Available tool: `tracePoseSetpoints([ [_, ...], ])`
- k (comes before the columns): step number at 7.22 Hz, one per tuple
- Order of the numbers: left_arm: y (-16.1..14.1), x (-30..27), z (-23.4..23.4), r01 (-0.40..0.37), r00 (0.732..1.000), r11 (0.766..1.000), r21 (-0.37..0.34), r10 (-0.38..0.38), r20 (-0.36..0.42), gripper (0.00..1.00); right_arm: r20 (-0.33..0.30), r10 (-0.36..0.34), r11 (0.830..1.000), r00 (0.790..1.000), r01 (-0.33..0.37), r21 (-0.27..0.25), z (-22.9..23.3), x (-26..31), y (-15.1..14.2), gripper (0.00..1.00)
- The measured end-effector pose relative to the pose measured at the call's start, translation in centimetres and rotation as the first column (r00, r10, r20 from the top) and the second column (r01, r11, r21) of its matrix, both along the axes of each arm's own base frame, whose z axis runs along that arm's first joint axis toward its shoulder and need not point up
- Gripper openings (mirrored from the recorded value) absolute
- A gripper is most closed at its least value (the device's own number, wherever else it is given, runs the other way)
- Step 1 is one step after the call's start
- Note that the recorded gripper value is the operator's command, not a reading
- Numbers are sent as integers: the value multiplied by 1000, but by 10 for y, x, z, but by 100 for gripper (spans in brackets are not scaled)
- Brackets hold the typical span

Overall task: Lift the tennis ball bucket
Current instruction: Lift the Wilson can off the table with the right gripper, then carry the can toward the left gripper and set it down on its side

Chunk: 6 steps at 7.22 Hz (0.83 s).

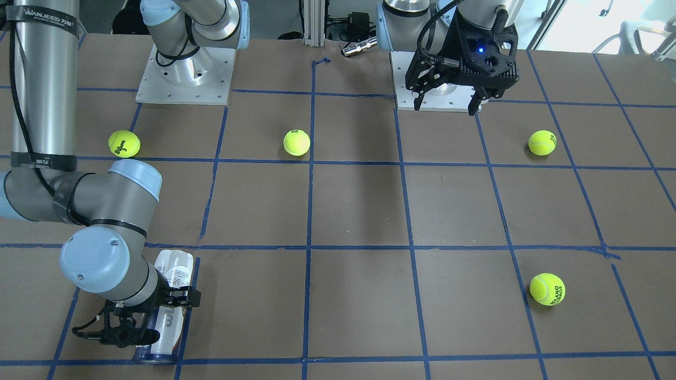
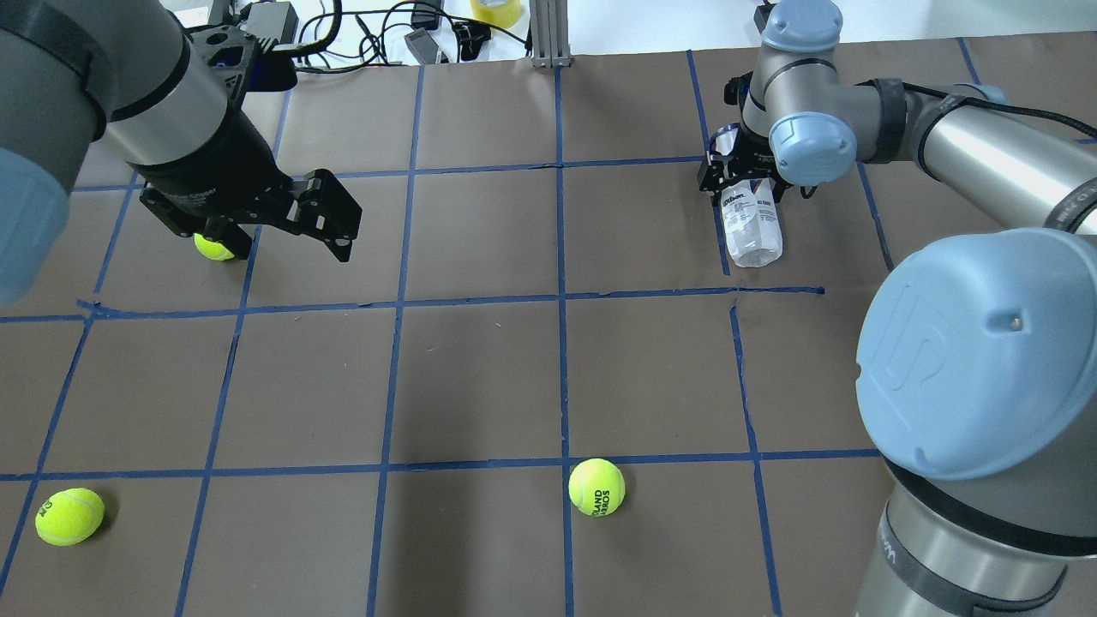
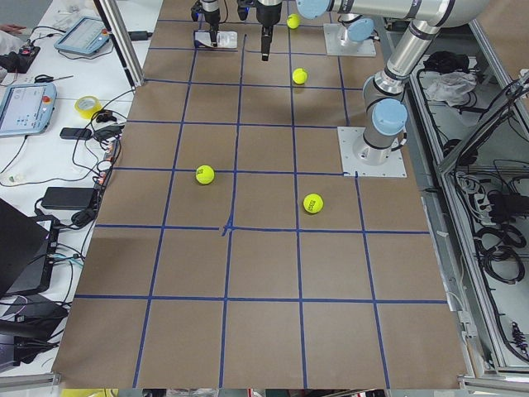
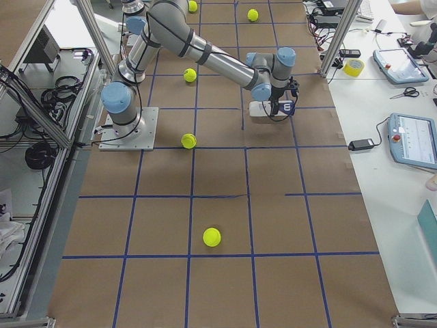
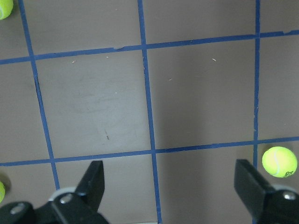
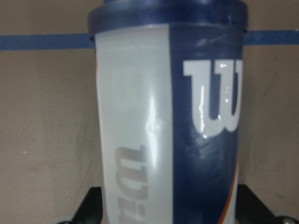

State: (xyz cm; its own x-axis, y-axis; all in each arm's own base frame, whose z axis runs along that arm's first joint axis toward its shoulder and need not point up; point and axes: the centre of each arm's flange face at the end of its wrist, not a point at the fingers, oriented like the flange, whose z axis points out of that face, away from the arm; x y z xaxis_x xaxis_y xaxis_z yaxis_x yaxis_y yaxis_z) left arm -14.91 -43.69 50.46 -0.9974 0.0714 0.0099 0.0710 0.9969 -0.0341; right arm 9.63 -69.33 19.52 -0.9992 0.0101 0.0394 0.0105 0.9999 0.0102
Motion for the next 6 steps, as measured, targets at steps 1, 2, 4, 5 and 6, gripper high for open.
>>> tracePoseSetpoints([
  [1, -1, 1, 0, -1, 1000, 1000, 0, 1, 0, 100, 0, 0, 1000, 1000, 0, -1, 0, 0, 0, 87],
  [2, -1, 1, 0, -1, 1000, 1000, -1, 1, 0, 100, 0, 0, 1000, 1000, 0, -3, 0, 0, 0, 82],
  [4, -1, 1, 1, -2, 1000, 1000, -3, 2, 0, 100, 0, 1, 1000, 1000, -1, -7, 0, 0, -1, 82],
  [5, -2, 2, 2, -4, 1000, 1000, -5, 4, -1, 100, 0, 0, 1000, 1000, 0, -7, 0, 0, -1, 82],
  [6, -2, 3, 3, -6, 1000, 1000, -8, 6, -1, 100, 1, -1, 1000, 1000, 1, -8, 0, 0, -1, 82],
])
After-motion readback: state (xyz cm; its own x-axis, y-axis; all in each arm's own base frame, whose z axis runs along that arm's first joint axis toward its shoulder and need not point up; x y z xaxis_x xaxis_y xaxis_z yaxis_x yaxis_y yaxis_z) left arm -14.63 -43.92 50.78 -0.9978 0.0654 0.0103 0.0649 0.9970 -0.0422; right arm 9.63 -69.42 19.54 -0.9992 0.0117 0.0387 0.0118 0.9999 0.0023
